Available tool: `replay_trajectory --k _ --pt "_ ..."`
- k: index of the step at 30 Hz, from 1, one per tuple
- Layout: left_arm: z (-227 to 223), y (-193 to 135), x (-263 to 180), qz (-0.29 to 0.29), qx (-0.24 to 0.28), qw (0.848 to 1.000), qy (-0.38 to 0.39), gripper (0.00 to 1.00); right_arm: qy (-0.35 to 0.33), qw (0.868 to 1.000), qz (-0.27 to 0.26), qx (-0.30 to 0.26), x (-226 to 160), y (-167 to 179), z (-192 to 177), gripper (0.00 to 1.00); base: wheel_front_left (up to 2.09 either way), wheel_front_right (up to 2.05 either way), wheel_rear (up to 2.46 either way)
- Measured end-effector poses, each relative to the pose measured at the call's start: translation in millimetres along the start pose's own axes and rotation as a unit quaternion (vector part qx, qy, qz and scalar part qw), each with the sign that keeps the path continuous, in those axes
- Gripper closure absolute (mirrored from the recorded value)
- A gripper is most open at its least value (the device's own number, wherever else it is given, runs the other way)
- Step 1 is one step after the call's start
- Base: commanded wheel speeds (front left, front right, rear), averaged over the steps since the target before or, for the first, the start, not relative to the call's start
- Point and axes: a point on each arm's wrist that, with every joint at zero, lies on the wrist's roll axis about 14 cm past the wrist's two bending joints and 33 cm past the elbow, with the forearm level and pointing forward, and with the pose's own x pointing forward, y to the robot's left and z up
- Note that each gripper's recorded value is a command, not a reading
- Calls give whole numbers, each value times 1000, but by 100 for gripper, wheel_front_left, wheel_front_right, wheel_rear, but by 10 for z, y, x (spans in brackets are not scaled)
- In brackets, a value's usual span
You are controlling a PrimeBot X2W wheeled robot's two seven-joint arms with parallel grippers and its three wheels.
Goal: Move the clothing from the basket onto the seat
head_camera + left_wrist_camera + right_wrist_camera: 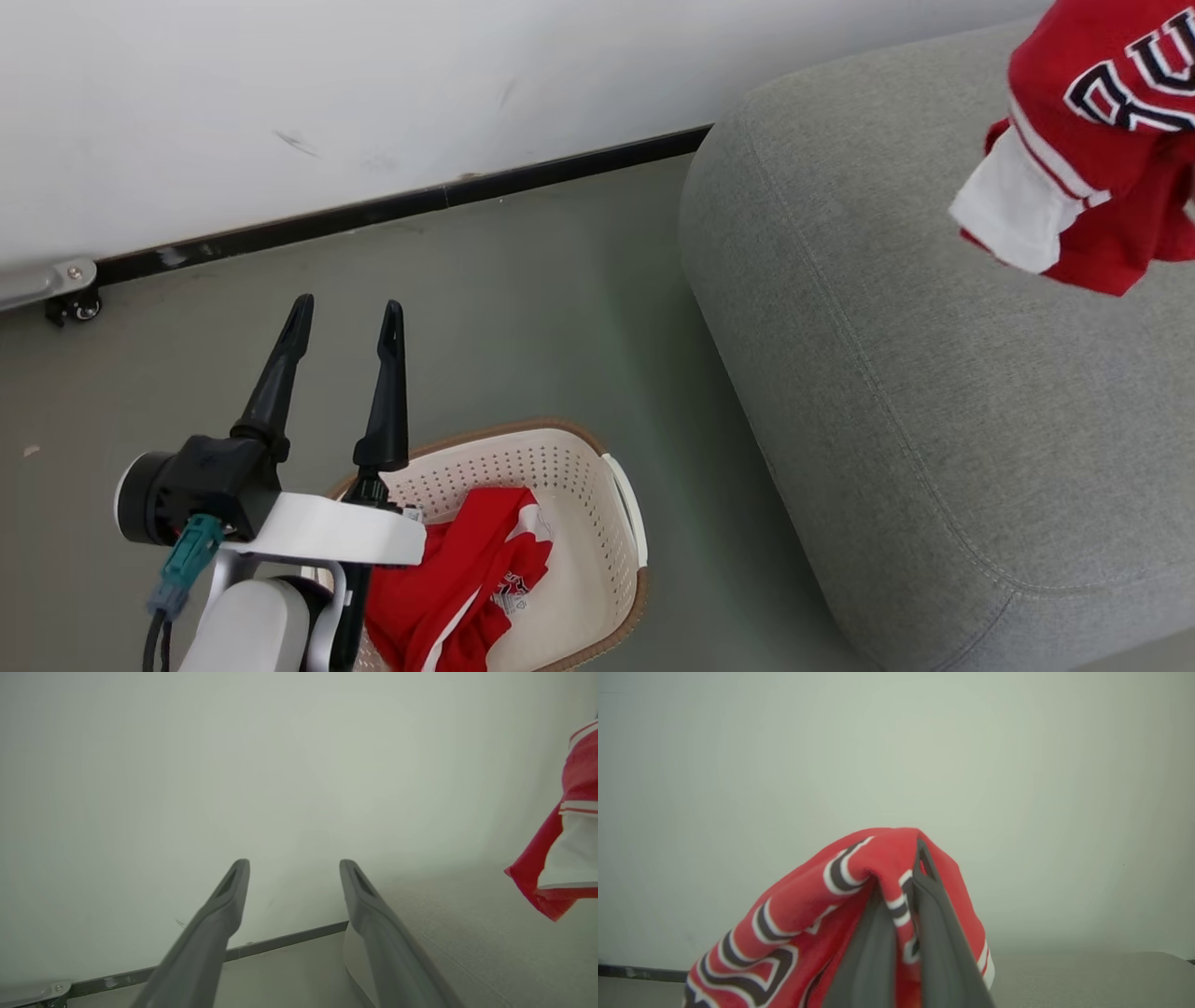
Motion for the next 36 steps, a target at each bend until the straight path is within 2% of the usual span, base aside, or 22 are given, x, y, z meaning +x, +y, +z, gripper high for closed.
replay_trajectory --k 12,25,36 --pt "-143 118 33 -3 12 1000 9 0 17 999 -48 -11 302 -406 -52 100 0 0 0" --pt "-346 196 150 -13 20 999 33 0 59 997 -56 0 459 -399 -558 100 0 0 0" --pt "-515 231 219 -22 26 998 55 0 95 993 -68 1 444 -403 -1037 100 0 0 0"
